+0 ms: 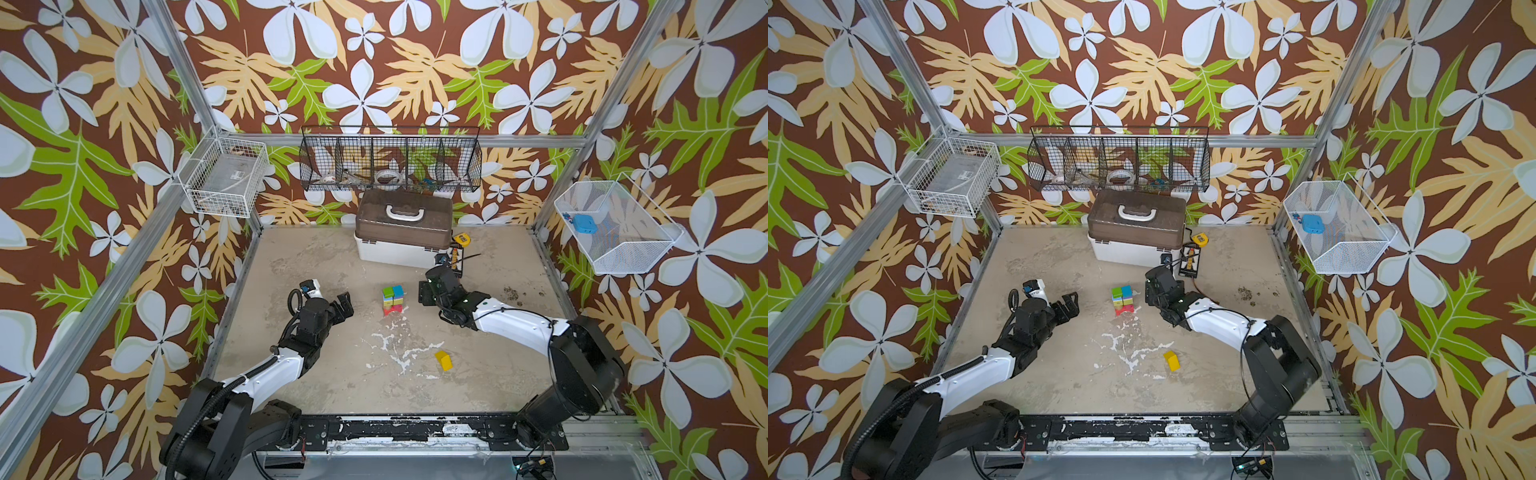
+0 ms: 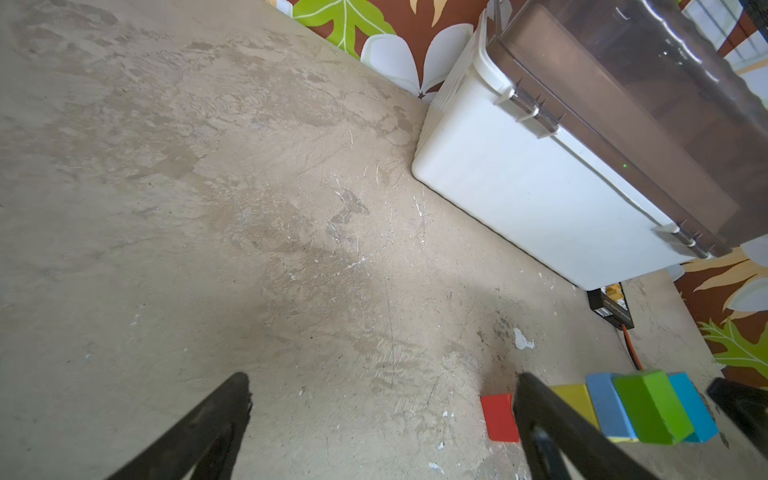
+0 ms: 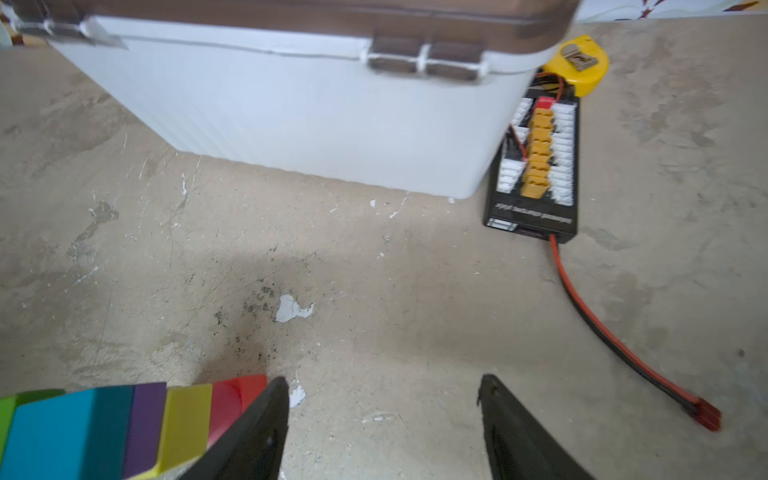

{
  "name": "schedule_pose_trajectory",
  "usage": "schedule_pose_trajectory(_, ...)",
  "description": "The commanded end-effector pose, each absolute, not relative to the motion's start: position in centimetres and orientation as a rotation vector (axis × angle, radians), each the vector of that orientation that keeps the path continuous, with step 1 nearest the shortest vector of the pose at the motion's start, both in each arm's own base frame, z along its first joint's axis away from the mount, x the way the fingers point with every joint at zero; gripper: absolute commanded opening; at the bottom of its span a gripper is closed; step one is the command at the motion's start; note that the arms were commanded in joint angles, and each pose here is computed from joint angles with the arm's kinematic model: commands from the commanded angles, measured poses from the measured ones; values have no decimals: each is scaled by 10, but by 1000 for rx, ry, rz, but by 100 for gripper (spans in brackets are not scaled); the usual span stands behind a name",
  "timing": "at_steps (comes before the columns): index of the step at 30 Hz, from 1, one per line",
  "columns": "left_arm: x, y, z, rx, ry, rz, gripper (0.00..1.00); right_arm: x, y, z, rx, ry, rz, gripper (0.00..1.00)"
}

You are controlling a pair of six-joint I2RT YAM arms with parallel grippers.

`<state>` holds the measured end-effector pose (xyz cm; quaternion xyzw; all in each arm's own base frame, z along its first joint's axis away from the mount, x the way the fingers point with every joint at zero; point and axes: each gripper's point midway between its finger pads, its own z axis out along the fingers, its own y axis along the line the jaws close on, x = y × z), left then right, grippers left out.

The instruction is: Build the wood block tower

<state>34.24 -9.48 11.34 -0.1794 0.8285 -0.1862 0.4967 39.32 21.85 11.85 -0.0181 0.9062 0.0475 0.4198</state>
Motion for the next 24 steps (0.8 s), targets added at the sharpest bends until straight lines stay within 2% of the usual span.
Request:
schedule_pose_trajectory(1,348,-111,120,-427,1969,-522,100,396,225,107,-84,2307,78,69)
schedule_pose_trajectory(16,358,-167,107,-337,2033,-599,100,391,240,108,-124,2309,135,69)
schedule_pose_trajectory(24,361,-178,104,-319,2050,-612,100,387,251,110,-157,2307,160,69)
